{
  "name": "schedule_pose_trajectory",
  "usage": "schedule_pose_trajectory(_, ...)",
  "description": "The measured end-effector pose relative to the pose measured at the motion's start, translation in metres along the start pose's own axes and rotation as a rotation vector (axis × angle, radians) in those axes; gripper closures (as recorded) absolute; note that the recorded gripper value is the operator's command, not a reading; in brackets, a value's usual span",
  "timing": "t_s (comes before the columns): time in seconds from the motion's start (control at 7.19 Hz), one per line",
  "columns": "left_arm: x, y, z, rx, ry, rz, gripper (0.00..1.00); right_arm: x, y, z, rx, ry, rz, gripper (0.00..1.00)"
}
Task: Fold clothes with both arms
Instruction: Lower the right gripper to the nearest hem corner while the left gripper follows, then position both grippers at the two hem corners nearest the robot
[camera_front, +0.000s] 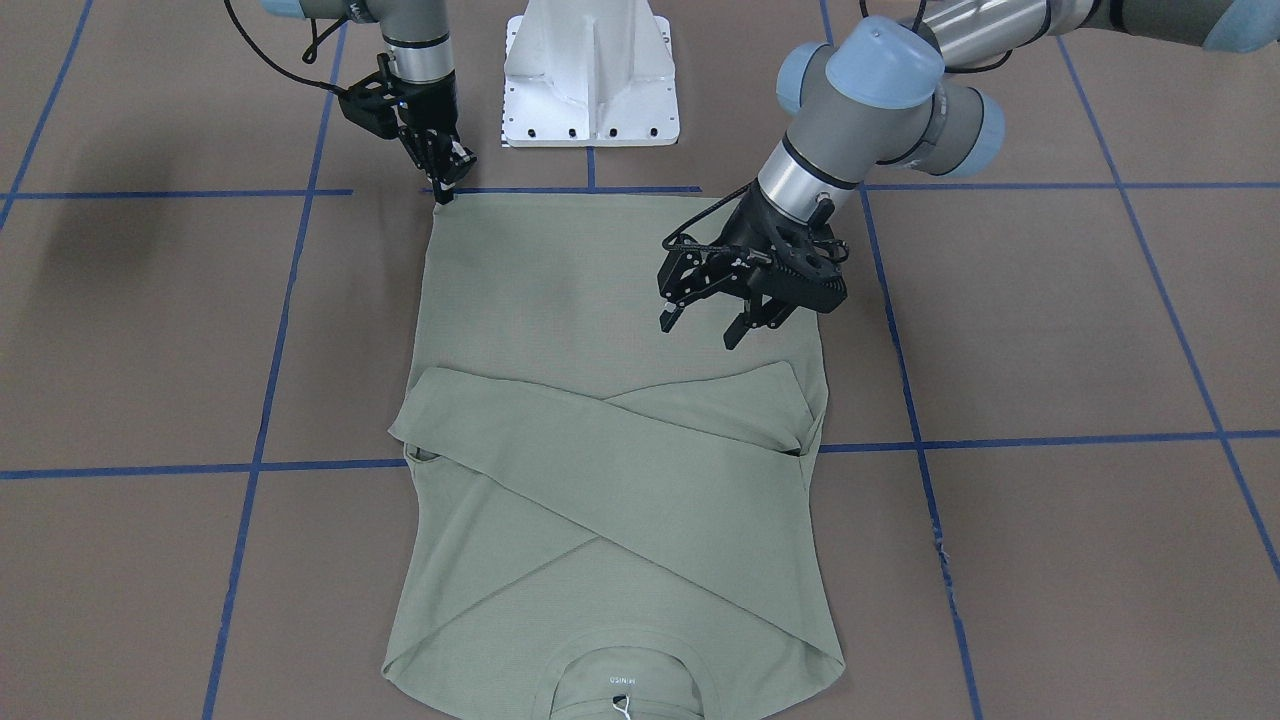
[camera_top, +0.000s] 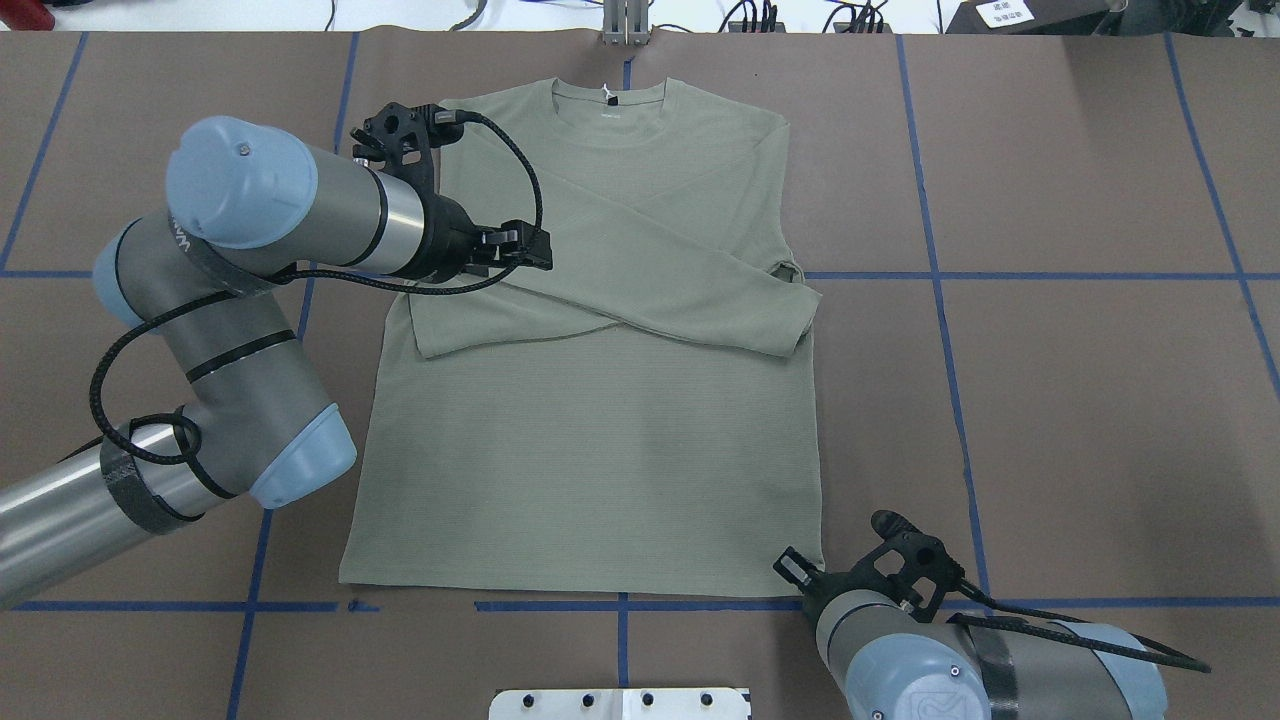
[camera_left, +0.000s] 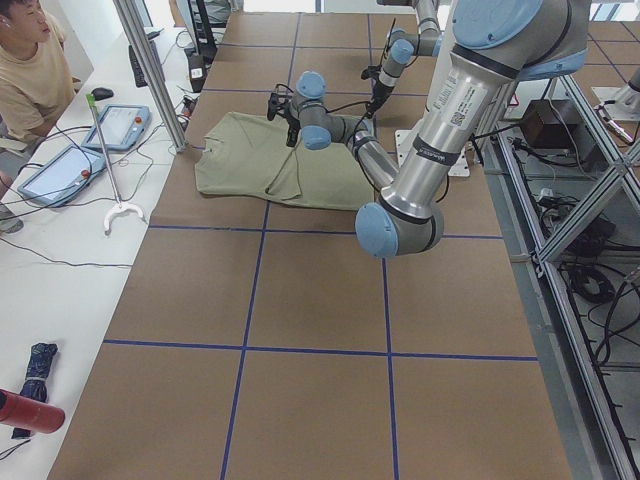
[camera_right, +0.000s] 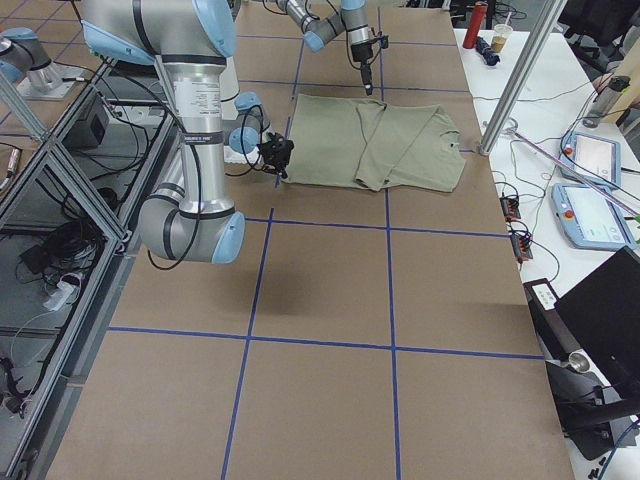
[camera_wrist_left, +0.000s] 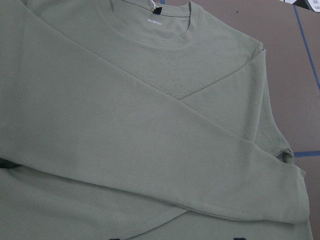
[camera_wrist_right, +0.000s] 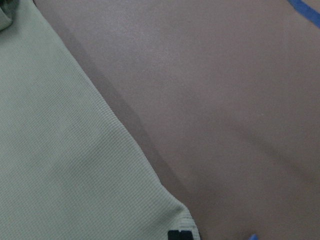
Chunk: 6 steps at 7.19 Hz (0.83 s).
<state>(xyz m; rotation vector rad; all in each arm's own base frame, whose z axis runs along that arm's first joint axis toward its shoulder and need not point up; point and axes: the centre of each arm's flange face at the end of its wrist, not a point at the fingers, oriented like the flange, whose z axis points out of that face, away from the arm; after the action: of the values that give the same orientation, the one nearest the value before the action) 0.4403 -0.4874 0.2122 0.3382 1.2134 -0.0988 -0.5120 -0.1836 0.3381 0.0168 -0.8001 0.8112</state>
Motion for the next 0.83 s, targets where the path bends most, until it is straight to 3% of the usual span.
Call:
schedule_pose_trajectory(0.42,-0.007,0.014,-0.016,-0.006,0.006,-0.083,0.2,0.0,-0.005,-0.008,-0.006,-0.009,0.002,1.0)
schedule_pose_trajectory(0.83,-0.051,0.096,-0.043,-0.026,-0.038,-0.169,0.21,0.014,-0.017,-0.019,-0.007,-0.001,-0.005,1.0)
